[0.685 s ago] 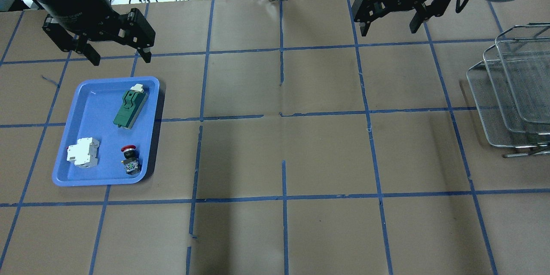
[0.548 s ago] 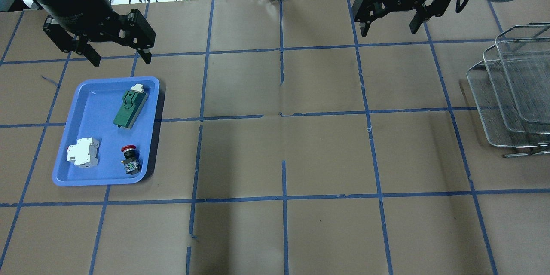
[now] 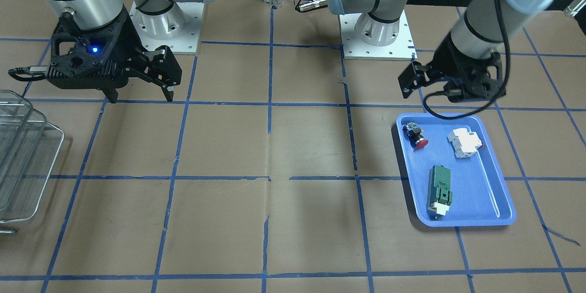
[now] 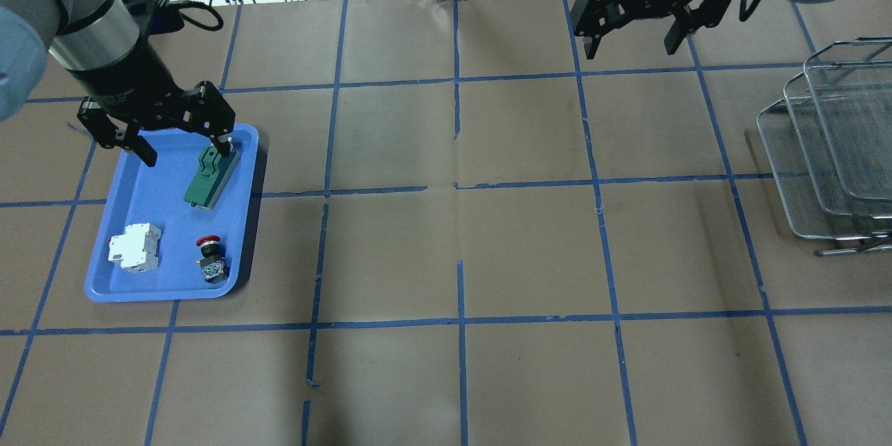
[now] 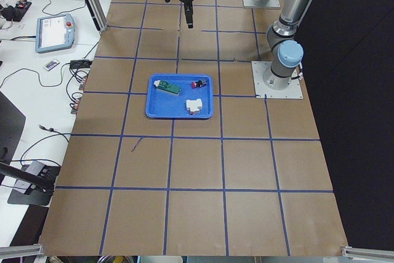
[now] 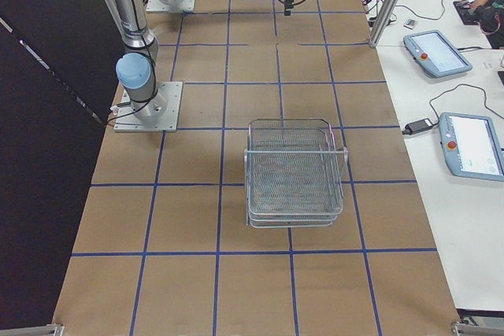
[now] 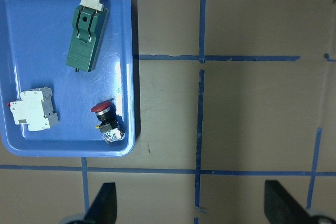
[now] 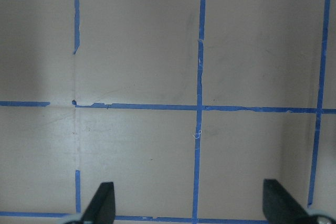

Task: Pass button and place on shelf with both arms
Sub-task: 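Move the left gripper down over the red push button in the tray, then close the left gripper on the red push button's black base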

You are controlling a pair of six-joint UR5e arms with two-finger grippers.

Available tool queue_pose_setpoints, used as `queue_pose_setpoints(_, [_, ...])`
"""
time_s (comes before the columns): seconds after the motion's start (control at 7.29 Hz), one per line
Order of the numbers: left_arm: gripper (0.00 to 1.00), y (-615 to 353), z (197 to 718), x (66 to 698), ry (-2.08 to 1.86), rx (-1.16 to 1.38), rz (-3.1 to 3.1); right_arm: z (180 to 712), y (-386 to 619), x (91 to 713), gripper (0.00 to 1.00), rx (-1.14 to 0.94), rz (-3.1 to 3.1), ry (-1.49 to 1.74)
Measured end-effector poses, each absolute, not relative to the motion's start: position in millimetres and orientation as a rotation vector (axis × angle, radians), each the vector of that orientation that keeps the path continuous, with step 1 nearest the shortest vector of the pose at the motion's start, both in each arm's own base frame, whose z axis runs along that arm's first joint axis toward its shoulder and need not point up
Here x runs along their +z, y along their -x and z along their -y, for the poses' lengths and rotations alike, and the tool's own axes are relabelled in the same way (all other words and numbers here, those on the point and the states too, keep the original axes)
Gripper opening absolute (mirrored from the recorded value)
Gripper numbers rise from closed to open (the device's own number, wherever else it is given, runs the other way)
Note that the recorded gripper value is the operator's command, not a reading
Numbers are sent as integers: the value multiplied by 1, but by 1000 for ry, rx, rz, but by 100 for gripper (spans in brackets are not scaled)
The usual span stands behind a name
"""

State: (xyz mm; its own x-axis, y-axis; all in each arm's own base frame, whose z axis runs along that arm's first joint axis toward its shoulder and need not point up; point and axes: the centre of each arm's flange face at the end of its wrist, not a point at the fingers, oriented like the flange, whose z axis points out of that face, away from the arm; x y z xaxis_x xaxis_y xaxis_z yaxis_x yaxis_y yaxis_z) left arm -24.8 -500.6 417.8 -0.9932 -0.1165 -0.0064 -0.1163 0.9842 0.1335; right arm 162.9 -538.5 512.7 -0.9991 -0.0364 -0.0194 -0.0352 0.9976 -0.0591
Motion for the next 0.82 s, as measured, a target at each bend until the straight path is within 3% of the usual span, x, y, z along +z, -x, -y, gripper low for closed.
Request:
queue_pose_setpoints(0.41, [100, -49, 497, 299, -182, -128, 3124, 538, -163, 512, 100, -90, -3119, 56])
queue_pose_setpoints(0.82, [98, -58, 484, 235, -207, -159, 3115, 538, -163, 511, 100, -87, -3120, 56])
